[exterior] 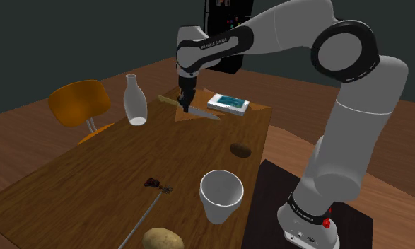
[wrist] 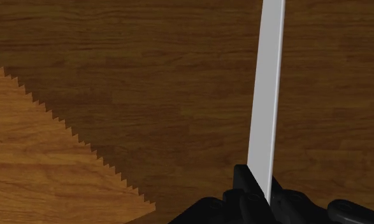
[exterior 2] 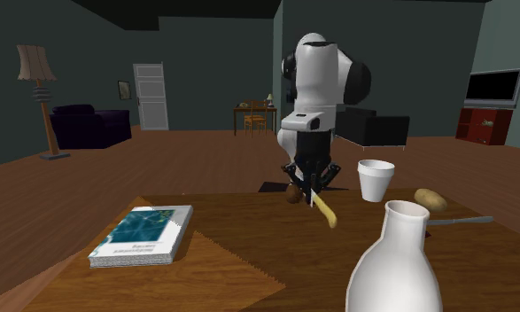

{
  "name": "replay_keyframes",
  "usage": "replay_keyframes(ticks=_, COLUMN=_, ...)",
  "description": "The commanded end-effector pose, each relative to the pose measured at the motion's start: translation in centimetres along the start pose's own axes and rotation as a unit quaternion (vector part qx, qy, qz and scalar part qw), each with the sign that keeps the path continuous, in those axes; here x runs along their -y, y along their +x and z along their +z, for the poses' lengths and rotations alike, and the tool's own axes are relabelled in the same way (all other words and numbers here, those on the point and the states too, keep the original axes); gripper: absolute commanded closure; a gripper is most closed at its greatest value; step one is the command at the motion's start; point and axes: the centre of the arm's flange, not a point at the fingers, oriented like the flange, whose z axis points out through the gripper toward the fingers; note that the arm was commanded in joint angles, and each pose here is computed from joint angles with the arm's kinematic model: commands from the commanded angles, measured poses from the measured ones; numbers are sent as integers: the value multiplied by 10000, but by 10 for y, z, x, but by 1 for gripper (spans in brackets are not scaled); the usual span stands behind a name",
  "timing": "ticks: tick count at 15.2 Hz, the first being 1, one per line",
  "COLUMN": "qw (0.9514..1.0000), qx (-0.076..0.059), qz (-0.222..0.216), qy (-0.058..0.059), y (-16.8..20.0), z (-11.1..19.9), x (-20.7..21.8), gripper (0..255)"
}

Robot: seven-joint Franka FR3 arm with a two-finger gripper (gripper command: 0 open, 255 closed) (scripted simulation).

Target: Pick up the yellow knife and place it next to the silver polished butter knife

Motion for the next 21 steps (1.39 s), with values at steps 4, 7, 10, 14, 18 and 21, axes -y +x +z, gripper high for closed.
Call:
replay_keyframes(ticks=4, qw=10000, qx=1, qz=5, qy=-2, y=-24, z=0, x=62, gripper=255)
replay_keyframes(ticks=7, qw=10000, qx=1, qz=5, qy=-2, y=-39, z=-1, x=99, gripper=255)
replay_keyframes(ticks=10, qw=10000, qx=1, qz=5, qy=-2, y=-55, z=-1, x=135, gripper=255)
replay_keyframes(ticks=14, qw=10000, qx=1, qz=5, qy=-2, y=-75, z=-2, x=184, gripper=255)
replay_keyframes(ticks=18, qw=10000, qx=1, qz=5, qy=-2, y=-95, z=-3, x=233, gripper=255)
replay_keyframes(ticks=21, qw=10000, qx=1, qz=5, qy=-2, y=-100, z=8, x=244, gripper=255)
